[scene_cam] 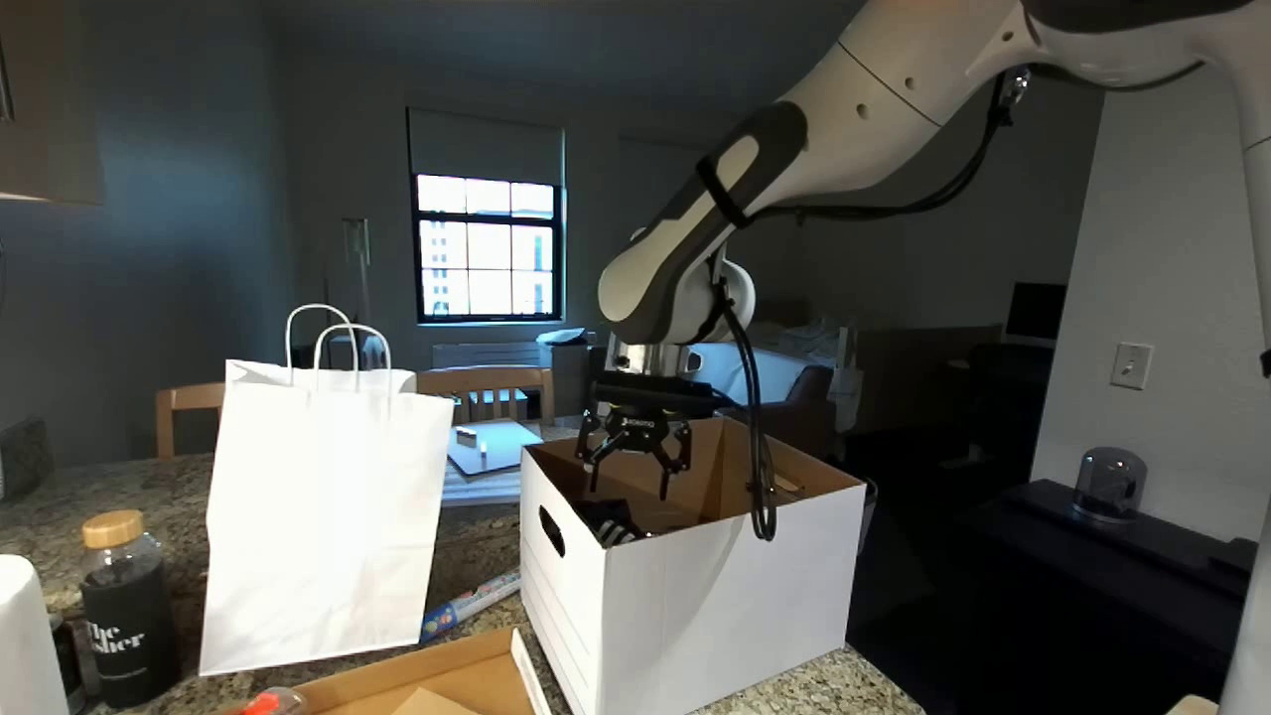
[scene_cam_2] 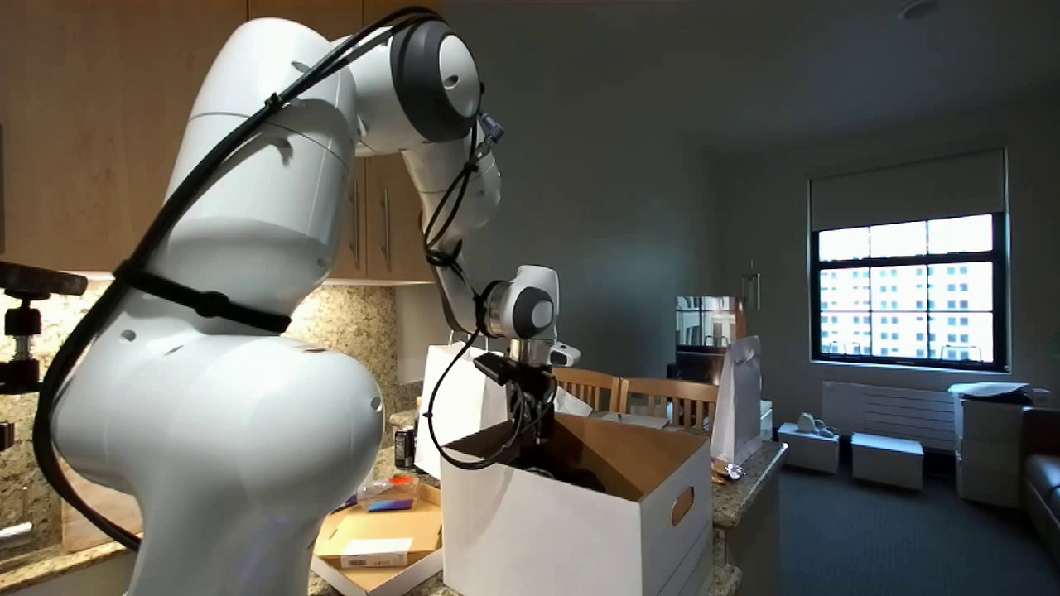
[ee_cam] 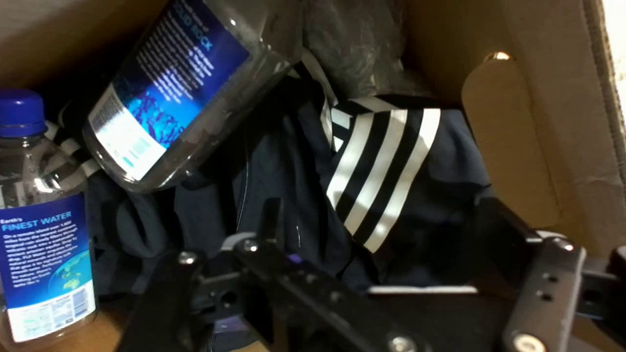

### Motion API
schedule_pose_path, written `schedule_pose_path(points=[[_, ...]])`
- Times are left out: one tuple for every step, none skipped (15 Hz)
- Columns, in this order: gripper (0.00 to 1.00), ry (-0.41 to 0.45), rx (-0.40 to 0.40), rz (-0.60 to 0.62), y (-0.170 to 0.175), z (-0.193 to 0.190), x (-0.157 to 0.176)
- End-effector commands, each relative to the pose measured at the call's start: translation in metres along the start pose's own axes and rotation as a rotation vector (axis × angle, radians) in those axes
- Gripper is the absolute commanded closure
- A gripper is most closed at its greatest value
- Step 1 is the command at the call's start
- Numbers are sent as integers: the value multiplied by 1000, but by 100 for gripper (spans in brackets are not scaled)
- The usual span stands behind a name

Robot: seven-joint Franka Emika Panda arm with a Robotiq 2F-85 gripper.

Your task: Pick up two bottles from the box and put them on the box cover

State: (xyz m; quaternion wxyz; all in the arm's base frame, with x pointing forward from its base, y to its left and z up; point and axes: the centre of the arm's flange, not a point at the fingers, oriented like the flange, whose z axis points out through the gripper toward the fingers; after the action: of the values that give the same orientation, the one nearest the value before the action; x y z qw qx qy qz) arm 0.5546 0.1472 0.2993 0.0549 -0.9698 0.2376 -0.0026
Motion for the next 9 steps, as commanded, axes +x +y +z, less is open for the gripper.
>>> schedule_pose_path(points=[[0, -22, 24, -16, 5, 0, -6], [0, -23, 23, -17, 3, 1, -6], [0, -25, 21, -19, 3, 1, -7], [0, -27, 19, -20, 2, 1, -7], [0, -29, 19, -21, 1, 2, -7], [0, -30, 19, -21, 1, 2, -7], [0, -30, 19, -21, 1, 3, -7], [0, -32, 19, -23, 0, 3, -7], [0, -33, 17, -24, -1, 4, -8]])
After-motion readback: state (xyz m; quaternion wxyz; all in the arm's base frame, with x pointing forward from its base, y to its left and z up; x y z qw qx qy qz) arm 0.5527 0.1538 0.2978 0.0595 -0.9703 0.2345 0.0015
